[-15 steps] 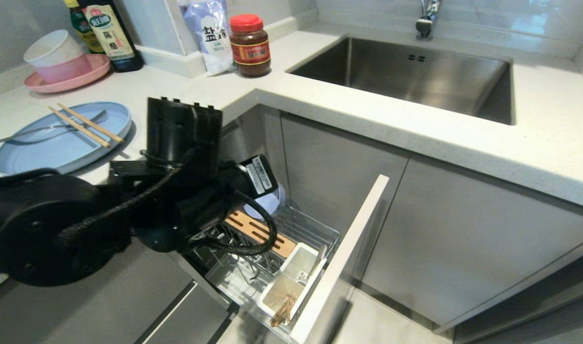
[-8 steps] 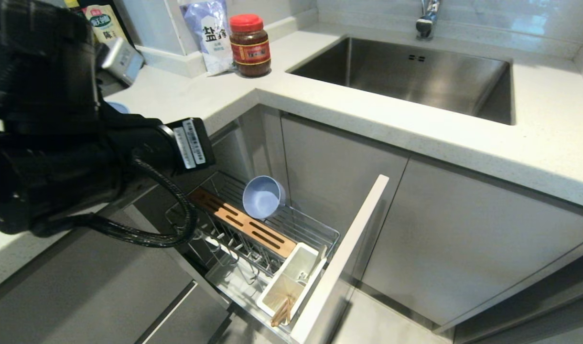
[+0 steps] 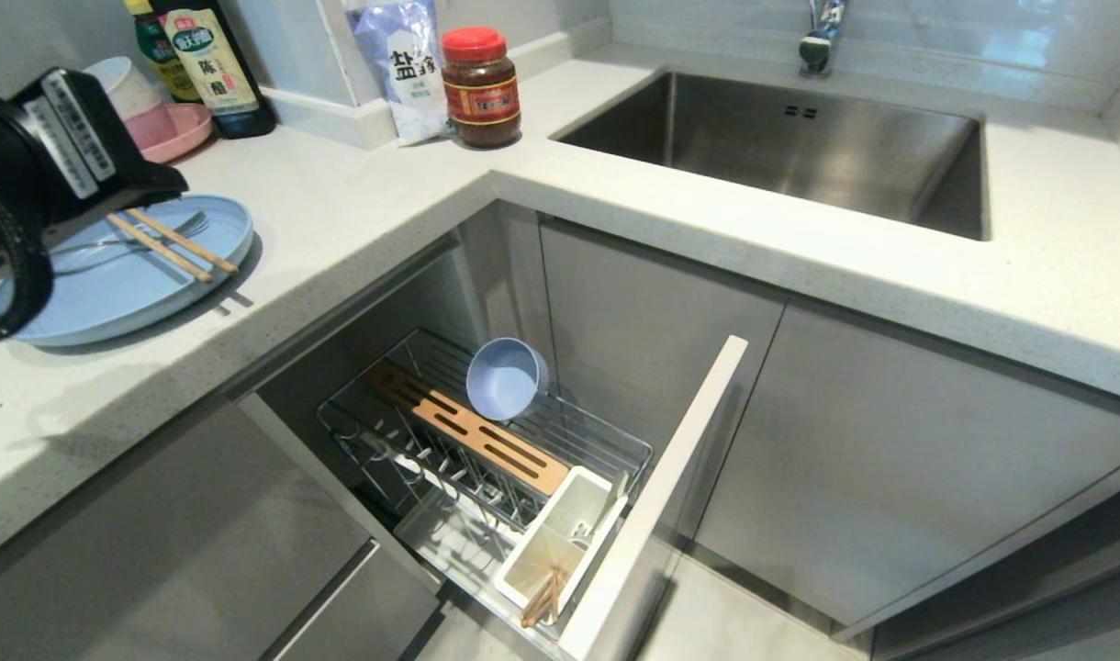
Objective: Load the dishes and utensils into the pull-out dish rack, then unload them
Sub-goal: Pick up the chopsticks and place it in the cupboard
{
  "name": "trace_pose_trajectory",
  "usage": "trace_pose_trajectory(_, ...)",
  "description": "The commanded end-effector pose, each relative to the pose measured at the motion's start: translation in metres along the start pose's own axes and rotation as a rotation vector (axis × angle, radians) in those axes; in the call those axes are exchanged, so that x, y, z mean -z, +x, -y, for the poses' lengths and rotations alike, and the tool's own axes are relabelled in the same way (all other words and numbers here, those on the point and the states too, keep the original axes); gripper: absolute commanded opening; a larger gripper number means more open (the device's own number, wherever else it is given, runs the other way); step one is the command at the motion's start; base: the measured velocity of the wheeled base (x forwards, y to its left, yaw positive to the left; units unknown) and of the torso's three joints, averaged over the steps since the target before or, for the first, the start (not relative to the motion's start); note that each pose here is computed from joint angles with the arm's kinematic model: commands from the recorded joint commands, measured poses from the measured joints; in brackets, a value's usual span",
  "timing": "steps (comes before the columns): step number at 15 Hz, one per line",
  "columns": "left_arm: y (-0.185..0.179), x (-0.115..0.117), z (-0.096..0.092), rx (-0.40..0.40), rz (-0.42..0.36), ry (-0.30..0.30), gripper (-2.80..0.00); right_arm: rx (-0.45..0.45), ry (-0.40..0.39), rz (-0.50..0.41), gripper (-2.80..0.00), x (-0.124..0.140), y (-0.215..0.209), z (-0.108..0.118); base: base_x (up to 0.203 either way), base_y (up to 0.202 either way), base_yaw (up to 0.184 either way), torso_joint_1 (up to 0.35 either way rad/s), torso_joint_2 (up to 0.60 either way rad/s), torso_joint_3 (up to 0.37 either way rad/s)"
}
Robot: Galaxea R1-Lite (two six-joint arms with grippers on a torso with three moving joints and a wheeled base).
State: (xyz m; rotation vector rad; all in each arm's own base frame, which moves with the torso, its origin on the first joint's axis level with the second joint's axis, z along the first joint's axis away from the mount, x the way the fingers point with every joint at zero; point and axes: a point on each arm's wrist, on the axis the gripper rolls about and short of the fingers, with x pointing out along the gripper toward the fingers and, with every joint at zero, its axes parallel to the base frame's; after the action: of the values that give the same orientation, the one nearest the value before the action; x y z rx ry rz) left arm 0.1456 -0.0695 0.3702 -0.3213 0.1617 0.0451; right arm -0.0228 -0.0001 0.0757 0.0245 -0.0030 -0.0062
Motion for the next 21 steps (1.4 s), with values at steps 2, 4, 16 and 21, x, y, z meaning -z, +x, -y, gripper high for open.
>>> trace_pose_trajectory(2, -0.003, -0.021, -0.011, -0.106, -0.034, -0.066, -2.8, 0.0, 0.0, 0.003, -2.8, 0.0, 0.0, 0.0, 0.0, 0.0, 0.0, 0.0, 0.0, 0.0)
trace_pose_trajectory(4, -0.001, -0.029, -0.015, -0.183, -0.084, -0.114, -2.8, 0.0, 0.0, 0.003, -2.8, 0.0, 0.0, 0.0, 0.0, 0.0, 0.0, 0.0, 0.0, 0.0)
trace_pose_trajectory(16, 0.063, -0.028, -0.032, -0.492, -0.147, -0.13, 0.0, 0.0, 0.0, 0.003, -2.8, 0.0, 0.0, 0.0, 0.0, 0.0, 0.0, 0.0, 0.0, 0.0)
trace_pose_trajectory(21, 0.084, -0.026, -0.034, -0.519, -0.15, -0.132, 0.0, 0.0, 0.0, 0.003, -2.8, 0.0, 0.0, 0.0, 0.0, 0.0, 0.0, 0.0, 0.0, 0.0)
